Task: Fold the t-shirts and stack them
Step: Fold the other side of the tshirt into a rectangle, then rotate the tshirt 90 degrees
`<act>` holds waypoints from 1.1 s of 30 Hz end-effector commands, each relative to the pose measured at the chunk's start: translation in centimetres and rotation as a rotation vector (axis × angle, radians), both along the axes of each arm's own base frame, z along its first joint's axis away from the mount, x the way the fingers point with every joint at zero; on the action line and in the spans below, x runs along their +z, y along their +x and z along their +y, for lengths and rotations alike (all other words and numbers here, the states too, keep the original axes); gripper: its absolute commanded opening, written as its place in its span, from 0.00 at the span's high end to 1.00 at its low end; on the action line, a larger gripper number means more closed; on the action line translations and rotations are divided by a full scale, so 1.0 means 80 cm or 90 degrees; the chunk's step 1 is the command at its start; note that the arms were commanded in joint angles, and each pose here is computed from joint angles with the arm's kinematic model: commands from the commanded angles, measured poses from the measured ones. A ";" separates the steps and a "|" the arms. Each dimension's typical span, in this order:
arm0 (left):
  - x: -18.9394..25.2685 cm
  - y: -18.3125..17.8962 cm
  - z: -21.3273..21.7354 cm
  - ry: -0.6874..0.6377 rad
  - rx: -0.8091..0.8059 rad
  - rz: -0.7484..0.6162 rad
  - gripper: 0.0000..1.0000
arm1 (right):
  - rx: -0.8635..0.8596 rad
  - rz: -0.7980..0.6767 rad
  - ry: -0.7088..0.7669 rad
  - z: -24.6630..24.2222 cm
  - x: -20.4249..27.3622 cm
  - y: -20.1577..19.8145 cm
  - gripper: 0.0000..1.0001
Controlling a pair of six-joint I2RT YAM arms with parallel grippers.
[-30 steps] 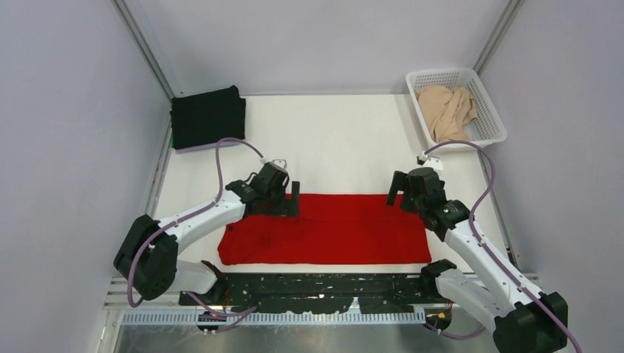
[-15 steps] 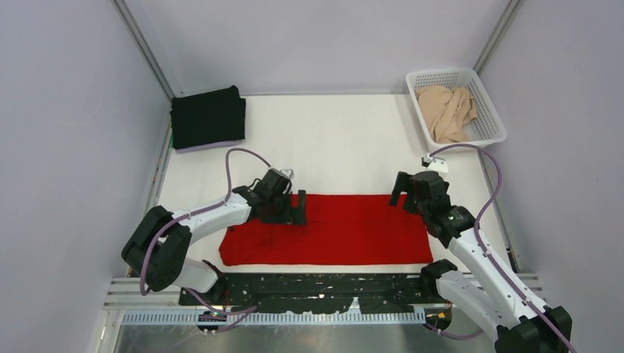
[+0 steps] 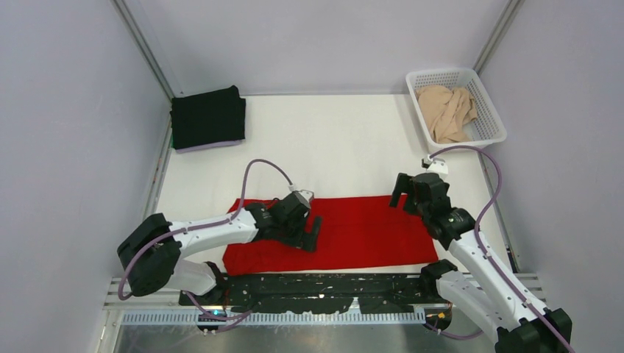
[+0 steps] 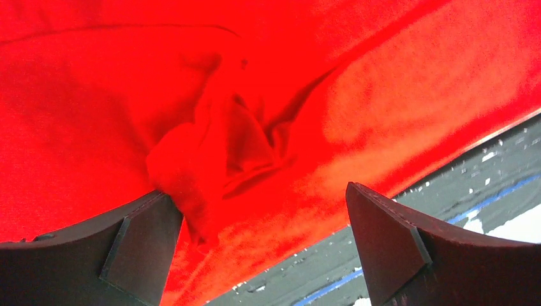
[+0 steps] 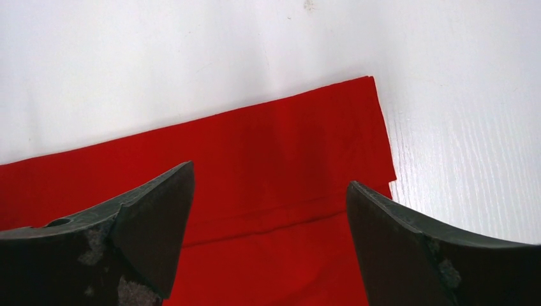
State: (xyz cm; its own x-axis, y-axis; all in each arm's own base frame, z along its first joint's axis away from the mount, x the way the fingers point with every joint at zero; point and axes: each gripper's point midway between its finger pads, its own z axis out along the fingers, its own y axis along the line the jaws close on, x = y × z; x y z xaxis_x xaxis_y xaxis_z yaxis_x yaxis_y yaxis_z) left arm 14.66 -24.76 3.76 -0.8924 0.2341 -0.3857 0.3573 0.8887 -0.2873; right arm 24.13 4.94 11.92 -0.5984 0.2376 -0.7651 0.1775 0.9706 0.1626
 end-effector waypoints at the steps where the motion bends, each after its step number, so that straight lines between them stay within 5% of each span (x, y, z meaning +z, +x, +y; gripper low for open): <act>1: 0.029 -0.010 -0.016 0.023 -0.041 -0.055 0.00 | 0.004 -0.034 0.000 0.001 0.012 0.009 0.05; 9: 0.039 -0.044 -0.029 0.062 -0.110 -0.059 0.00 | 0.006 -0.035 -0.001 0.001 0.011 0.008 0.05; 15: 0.077 -0.050 -0.039 -0.064 -0.141 -0.115 0.00 | 0.016 -0.038 0.001 0.004 0.009 0.010 0.05; 20: 0.089 -0.013 0.013 -0.063 -0.003 -0.196 0.00 | 0.023 -0.037 0.005 0.007 0.010 0.011 0.05; 23: 0.072 0.007 0.052 -0.050 0.124 -0.144 0.00 | 0.043 -0.038 0.020 0.016 0.006 0.012 0.05; 29: 0.023 0.034 0.064 -0.159 0.289 -0.029 0.01 | 0.091 -0.018 0.057 0.042 -0.013 0.020 0.05; 33: -0.007 0.075 0.093 -0.124 0.408 -0.016 0.00 | 0.097 0.028 0.051 0.049 -0.039 0.028 0.05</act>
